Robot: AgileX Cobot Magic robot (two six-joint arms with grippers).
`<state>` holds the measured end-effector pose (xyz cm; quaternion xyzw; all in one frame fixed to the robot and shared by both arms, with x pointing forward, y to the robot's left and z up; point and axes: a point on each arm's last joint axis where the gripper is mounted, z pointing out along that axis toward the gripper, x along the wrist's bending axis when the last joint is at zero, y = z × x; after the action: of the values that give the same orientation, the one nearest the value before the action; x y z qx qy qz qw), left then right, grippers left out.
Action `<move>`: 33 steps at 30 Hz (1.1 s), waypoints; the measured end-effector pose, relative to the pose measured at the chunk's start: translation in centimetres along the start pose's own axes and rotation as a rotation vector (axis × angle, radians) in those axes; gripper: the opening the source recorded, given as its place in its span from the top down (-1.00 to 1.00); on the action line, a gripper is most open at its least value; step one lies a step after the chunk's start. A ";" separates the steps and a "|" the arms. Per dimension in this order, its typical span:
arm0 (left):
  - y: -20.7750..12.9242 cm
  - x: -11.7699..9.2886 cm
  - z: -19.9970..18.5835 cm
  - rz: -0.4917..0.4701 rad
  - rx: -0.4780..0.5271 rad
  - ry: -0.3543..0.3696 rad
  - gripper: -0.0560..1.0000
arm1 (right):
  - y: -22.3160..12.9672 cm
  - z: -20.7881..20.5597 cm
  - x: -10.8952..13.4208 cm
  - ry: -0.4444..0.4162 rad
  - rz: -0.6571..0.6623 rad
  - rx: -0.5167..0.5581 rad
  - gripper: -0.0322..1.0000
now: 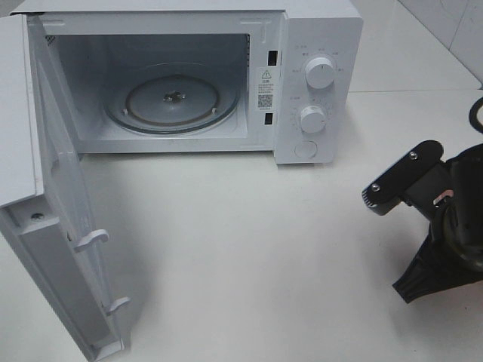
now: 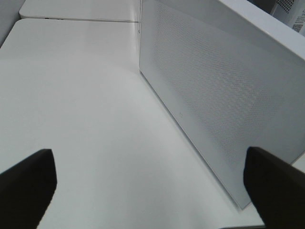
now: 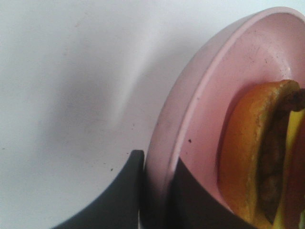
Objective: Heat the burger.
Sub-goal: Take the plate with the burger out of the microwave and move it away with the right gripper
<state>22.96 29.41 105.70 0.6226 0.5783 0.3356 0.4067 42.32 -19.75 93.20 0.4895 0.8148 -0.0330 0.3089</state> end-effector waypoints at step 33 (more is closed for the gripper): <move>0.0 0.0 0.0 0.000 0.000 0.000 -0.98 | -0.1 5.1 0.7 -0.016 0.124 0.122 0.72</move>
<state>22.96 29.41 105.70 0.6226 0.5783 0.3356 0.4067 44.44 -21.06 88.64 0.5567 0.7769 -0.0671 0.2864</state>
